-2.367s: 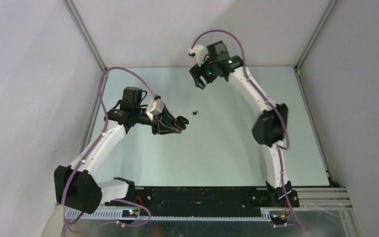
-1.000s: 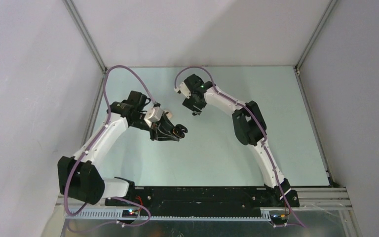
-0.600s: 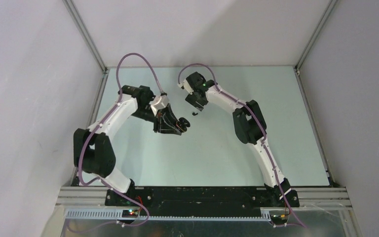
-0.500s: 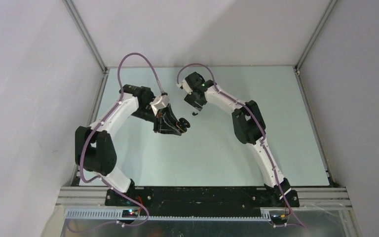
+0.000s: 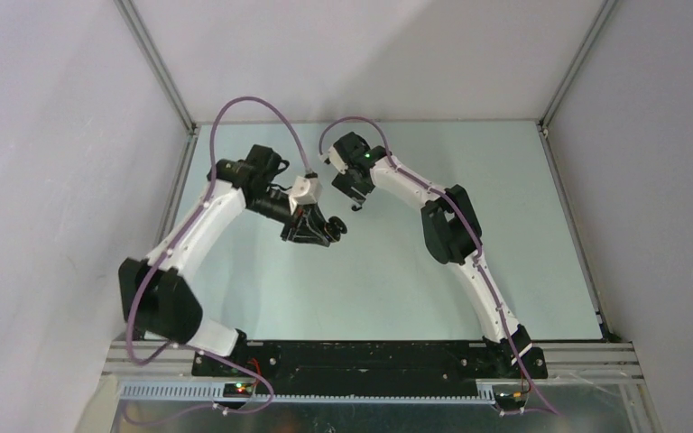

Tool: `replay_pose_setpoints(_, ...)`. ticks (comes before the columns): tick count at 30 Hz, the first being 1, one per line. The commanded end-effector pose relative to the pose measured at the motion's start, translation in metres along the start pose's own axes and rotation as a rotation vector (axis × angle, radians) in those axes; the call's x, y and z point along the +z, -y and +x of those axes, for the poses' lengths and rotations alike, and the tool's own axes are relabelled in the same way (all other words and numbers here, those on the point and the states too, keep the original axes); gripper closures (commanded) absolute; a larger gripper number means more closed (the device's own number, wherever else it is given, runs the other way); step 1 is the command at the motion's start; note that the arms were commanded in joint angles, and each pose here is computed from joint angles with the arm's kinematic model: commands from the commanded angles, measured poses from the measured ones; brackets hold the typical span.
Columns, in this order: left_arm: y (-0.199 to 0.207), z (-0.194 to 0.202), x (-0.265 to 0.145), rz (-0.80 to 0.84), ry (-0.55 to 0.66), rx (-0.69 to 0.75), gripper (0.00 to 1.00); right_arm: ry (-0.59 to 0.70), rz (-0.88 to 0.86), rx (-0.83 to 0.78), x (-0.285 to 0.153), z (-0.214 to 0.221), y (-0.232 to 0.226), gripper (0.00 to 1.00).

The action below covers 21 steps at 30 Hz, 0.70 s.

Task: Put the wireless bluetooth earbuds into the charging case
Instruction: Pick up the earbud from the center of the board.

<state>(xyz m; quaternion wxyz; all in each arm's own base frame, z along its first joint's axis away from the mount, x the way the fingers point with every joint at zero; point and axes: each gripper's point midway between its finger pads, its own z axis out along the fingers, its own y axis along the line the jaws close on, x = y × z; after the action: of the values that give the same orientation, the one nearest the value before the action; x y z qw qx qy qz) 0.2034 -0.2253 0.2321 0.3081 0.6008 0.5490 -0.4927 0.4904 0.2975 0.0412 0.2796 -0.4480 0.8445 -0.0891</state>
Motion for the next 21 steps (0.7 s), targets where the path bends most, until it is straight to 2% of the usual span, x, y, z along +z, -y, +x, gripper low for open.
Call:
replay_pose_setpoints(1,-0.030,-0.016,-0.003,-0.269,-0.032,0.079,1.00,0.016,0.016,0.017,-0.006,-0.009,0.006,0.18)
replay_pose_setpoints(2,-0.041,-0.018,-0.003,-0.310,-0.007,0.125,1.00,0.012,0.009,0.017,-0.006,-0.008,0.004,0.18)
replay_pose_setpoints(5,-0.043,-0.032,-0.006,-0.386,0.078,0.107,1.00,0.004,-0.003,0.023,-0.004,-0.005,-0.001,0.18)
replay_pose_setpoints(6,-0.050,-0.032,-0.005,-0.413,0.113,0.145,1.00,0.002,-0.007,0.028,-0.004,-0.004,-0.003,0.18)
replay_pose_setpoints(7,-0.052,-0.051,-0.009,-0.445,0.181,0.180,1.00,0.001,-0.011,0.030,-0.004,-0.004,-0.004,0.18)
replay_pose_setpoints(8,-0.053,-0.043,-0.006,-0.448,0.200,0.162,1.00,0.001,-0.013,0.040,-0.004,-0.004,-0.004,0.18)
replay_pose_setpoints(9,-0.052,-0.055,-0.008,-0.460,0.254,0.171,1.00,0.000,-0.015,0.046,-0.003,-0.003,-0.005,0.17)
replay_pose_setpoints(10,-0.051,-0.049,-0.004,-0.453,0.276,0.114,1.00,0.002,-0.016,0.060,-0.003,-0.003,-0.004,0.17)
replay_pose_setpoints(11,-0.052,-0.058,-0.006,-0.464,0.311,0.157,1.00,0.007,-0.026,0.065,-0.004,-0.004,-0.005,0.17)
replay_pose_setpoints(12,-0.050,-0.050,-0.003,-0.456,0.329,0.105,1.00,0.005,-0.032,0.076,-0.003,-0.004,-0.006,0.17)
replay_pose_setpoints(13,-0.049,-0.060,-0.005,-0.460,0.366,0.157,1.00,0.004,-0.044,0.079,-0.003,-0.003,-0.008,0.17)
replay_pose_setpoints(14,-0.047,-0.053,-0.002,-0.451,0.384,0.111,1.00,0.001,-0.050,0.085,-0.003,-0.002,-0.009,0.17)
replay_pose_setpoints(15,-0.045,-0.064,-0.005,-0.456,0.423,0.169,1.00,-0.004,-0.064,0.086,-0.003,-0.001,-0.012,0.17)
replay_pose_setpoints(16,-0.041,-0.059,-0.003,-0.447,0.442,0.132,1.00,-0.010,-0.073,0.090,-0.002,0.001,-0.014,0.17)
replay_pose_setpoints(17,-0.037,-0.070,-0.007,-0.451,0.482,0.202,1.00,-0.019,-0.092,0.093,-0.003,0.003,-0.019,0.17)
replay_pose_setpoints(18,-0.032,-0.066,-0.006,-0.443,0.508,0.172,1.00,-0.024,-0.103,0.094,-0.003,0.004,-0.022,0.18)
replay_pose_setpoints(19,-0.027,-0.070,-0.009,-0.449,0.548,0.232,1.00,-0.032,-0.129,0.096,-0.004,0.006,-0.029,0.18)
replay_pose_setpoints(21,-0.014,-0.080,-0.017,-0.434,0.635,0.247,1.00,-0.047,-0.155,0.101,-0.006,0.011,-0.037,0.18)
